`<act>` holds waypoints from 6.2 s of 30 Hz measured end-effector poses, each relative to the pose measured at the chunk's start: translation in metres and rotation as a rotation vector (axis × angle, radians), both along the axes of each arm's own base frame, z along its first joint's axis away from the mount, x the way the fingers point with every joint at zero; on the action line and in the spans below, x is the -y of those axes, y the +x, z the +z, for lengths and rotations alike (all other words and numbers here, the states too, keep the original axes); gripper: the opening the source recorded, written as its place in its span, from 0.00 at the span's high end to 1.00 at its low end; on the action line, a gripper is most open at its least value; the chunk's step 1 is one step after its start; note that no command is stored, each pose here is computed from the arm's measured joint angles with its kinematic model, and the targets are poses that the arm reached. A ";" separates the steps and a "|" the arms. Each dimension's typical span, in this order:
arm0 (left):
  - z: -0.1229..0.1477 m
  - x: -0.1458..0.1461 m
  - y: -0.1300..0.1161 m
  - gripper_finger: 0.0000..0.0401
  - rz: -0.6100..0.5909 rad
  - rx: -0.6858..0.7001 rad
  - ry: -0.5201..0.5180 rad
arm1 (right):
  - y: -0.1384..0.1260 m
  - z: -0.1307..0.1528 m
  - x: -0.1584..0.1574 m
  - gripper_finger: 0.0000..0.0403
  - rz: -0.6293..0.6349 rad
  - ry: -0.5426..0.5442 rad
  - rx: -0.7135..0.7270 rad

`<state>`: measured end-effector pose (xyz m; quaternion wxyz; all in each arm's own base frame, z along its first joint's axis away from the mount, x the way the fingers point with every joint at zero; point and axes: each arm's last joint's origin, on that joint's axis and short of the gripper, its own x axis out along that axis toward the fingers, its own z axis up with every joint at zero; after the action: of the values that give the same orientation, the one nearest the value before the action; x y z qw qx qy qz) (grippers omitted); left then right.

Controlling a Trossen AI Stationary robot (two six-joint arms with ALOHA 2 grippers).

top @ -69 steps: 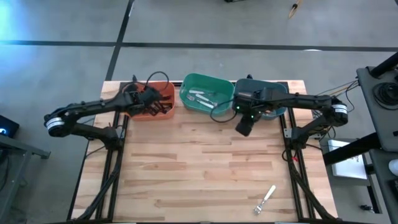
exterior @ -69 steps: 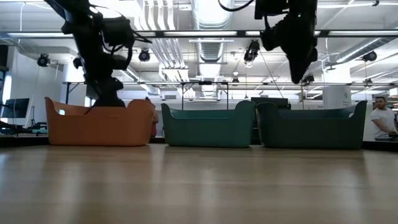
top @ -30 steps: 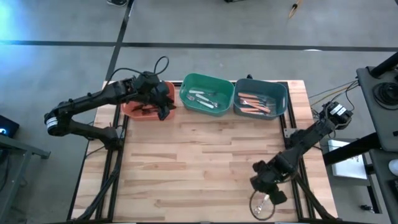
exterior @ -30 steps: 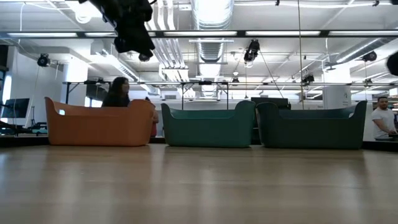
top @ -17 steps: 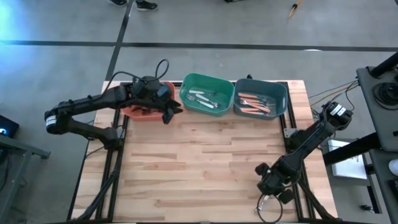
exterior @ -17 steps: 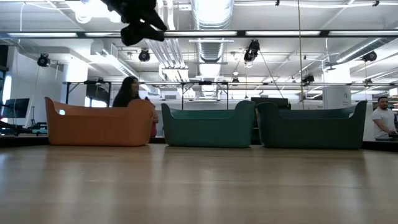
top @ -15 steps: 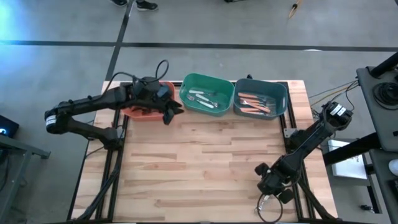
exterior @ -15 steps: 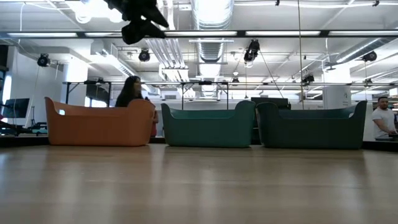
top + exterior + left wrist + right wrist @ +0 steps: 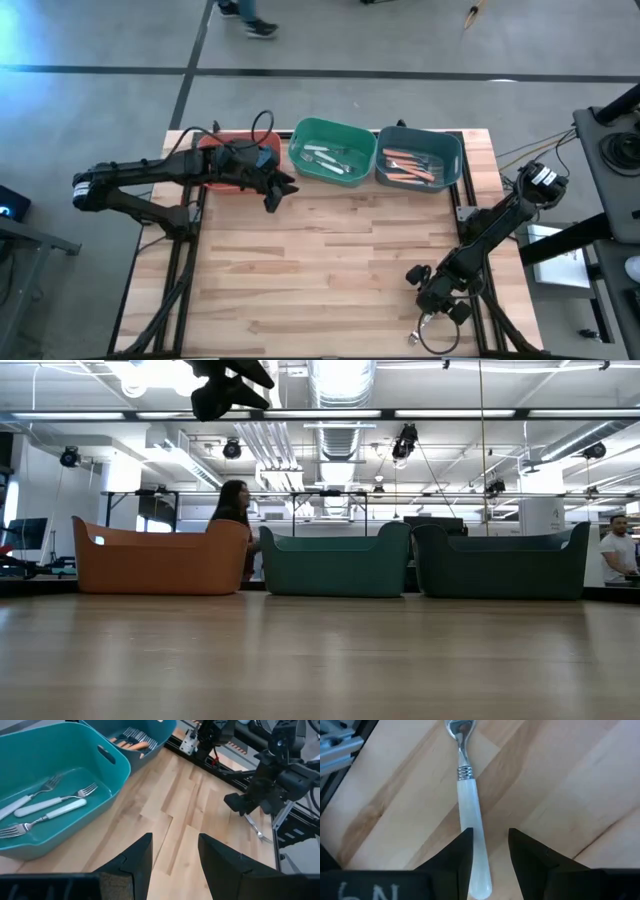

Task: Sort silverware by color (type)
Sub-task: Put the white fork into the green bin

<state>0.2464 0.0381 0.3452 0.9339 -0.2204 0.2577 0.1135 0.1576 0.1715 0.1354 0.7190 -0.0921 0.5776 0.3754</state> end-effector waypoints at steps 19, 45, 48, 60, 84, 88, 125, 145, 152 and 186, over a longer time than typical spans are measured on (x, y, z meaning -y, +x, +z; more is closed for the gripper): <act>0.000 0.005 0.001 0.65 0.008 0.005 -0.042 | -0.016 -0.017 -0.041 0.71 0.179 0.051 0.023; 0.025 0.008 -0.029 0.65 0.047 0.121 -0.051 | 0.009 0.026 -0.017 0.99 -0.126 -0.011 0.199; 0.033 0.010 -0.040 0.65 0.037 0.157 -0.030 | 0.016 0.039 0.003 0.99 -0.201 -0.031 0.228; 0.050 0.015 -0.081 0.65 -0.006 0.214 0.063 | 0.047 0.031 0.037 0.98 -0.321 0.038 0.097; 0.048 0.015 -0.097 0.65 0.041 0.161 0.130 | 0.052 0.019 0.010 0.72 -0.346 0.004 -0.011; 0.048 0.015 -0.096 0.65 0.037 0.155 0.149 | 0.048 0.009 0.008 0.71 -0.315 -0.089 -0.012; 0.045 0.014 -0.094 0.65 0.041 0.129 0.154 | 0.074 0.065 0.070 0.99 -0.718 -0.257 0.498; 0.045 0.015 -0.094 0.65 0.062 0.137 0.101 | 0.126 0.047 0.173 0.97 -0.907 -0.233 0.526; 0.044 0.015 -0.094 0.65 0.060 0.135 0.093 | 0.144 0.029 0.192 0.85 -1.036 -0.086 0.456; 0.040 0.016 -0.101 0.65 0.058 0.075 0.084 | 0.263 0.067 0.236 0.63 -1.548 -0.162 0.119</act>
<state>0.1457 0.0224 0.3849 0.9475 -0.1926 0.2112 0.1430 0.4203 -0.0640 0.2026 0.7971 0.2651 0.4636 -0.2819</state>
